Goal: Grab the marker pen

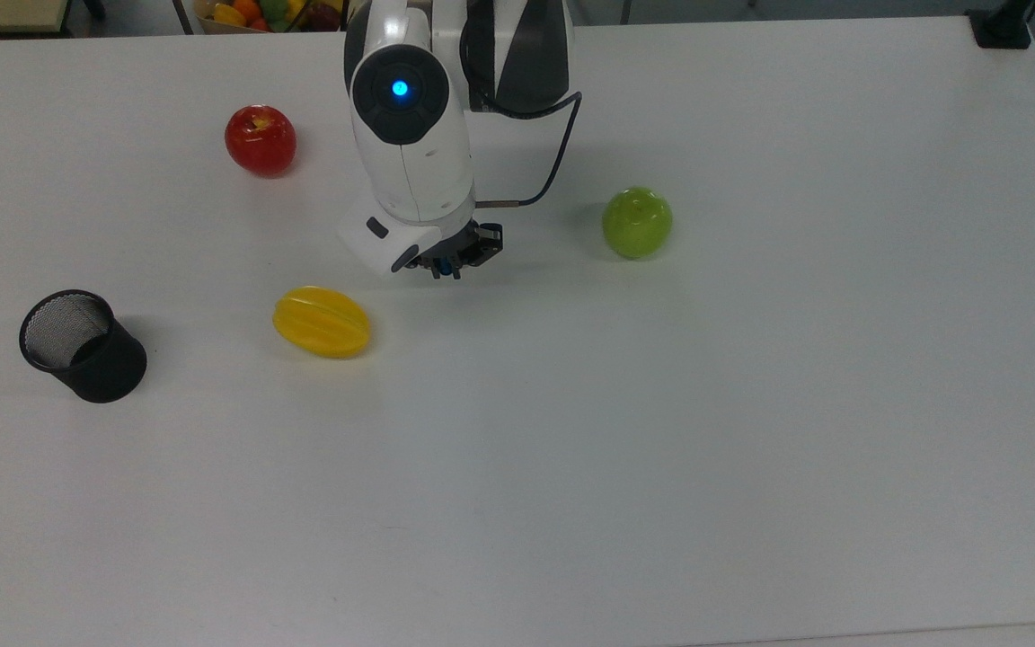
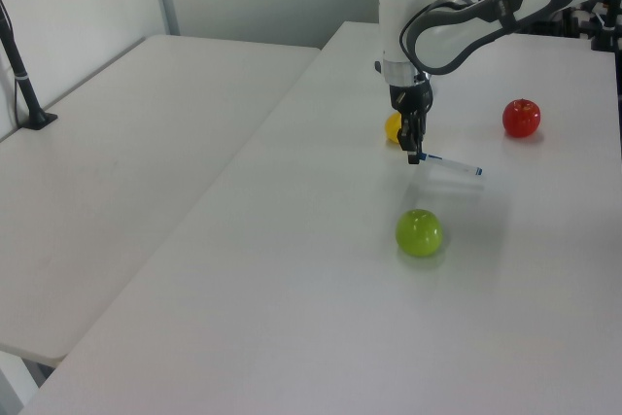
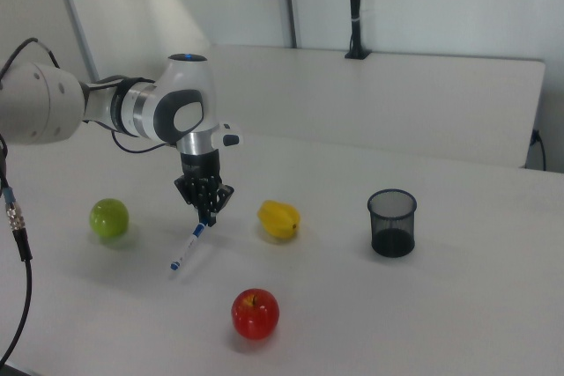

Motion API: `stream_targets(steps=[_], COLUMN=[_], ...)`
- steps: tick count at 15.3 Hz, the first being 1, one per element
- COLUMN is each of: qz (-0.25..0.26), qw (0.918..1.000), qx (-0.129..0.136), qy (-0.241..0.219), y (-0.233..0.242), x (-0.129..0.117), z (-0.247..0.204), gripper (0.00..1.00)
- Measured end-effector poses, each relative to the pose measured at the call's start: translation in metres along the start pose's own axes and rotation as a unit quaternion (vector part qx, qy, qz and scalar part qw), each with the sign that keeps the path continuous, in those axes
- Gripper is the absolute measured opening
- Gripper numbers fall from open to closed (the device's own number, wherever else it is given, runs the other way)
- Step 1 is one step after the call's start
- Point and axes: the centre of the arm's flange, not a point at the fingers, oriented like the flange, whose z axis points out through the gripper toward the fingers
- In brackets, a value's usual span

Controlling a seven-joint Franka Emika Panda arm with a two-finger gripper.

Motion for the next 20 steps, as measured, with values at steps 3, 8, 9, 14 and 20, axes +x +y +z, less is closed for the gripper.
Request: stream_targets(steps=[3, 8, 9, 14, 20], qz=[0.002, 0.003, 0.003, 0.017, 0.073], qw=[1.0, 1.0, 1.0, 0.9992, 0.9952], qx=[0.0, 0.0, 0.0, 0.003, 0.016], qy=[0.001, 0.003, 0.003, 0.037, 0.064], y=[-0.001, -0.002, -0.002, 0.0, 0.042], x=[0.001, 0.001, 0.001, -0.003, -0.055], z=[0.002, 0.002, 0.002, -0.042, -0.156], gripper=[0.34, 0.41, 0.42, 0.67, 1.0])
